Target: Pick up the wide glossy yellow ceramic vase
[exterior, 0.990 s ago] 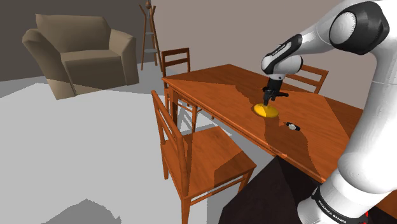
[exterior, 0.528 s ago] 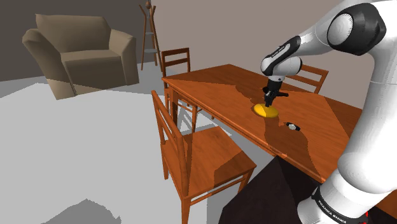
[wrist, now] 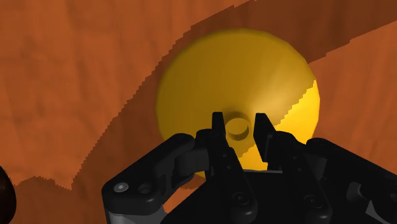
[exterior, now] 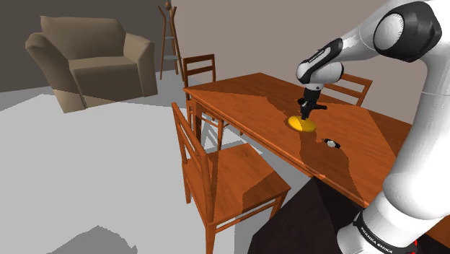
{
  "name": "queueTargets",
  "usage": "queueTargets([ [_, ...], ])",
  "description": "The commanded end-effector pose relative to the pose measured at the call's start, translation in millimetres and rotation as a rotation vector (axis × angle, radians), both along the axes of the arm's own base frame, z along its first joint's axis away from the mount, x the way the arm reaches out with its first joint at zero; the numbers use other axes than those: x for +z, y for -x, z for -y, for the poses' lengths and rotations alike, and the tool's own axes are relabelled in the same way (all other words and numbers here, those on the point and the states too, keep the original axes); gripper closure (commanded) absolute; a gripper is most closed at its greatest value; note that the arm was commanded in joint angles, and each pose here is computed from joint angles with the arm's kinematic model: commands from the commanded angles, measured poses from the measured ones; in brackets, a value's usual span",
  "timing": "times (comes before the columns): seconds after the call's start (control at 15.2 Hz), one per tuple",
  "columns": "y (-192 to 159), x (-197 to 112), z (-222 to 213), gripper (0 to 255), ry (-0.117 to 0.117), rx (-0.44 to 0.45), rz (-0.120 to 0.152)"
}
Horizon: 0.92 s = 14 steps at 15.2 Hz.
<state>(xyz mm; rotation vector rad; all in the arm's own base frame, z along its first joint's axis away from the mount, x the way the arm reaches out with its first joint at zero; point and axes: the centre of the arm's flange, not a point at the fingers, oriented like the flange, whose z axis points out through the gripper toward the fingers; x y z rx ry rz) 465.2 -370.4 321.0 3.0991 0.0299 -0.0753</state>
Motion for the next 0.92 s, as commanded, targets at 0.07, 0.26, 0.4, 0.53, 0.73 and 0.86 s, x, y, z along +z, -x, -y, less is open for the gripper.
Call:
queueTargets([
  [0.07,-0.3,15.4,-0.2,255,0.0,0.0,0.0],
  [0.26,-0.3,31.2,-0.2,255,0.0,0.0,0.0],
  [0.4,-0.3,41.8,-0.2,255,0.0,0.0,0.0],
  [0.53,-0.3,52.3,-0.2,255,0.0,0.0,0.0],
  [0.73,-0.3,68.2,-0.2,255,0.0,0.0,0.0],
  [0.86,-0.3,69.0,-0.2,255,0.0,0.0,0.0],
])
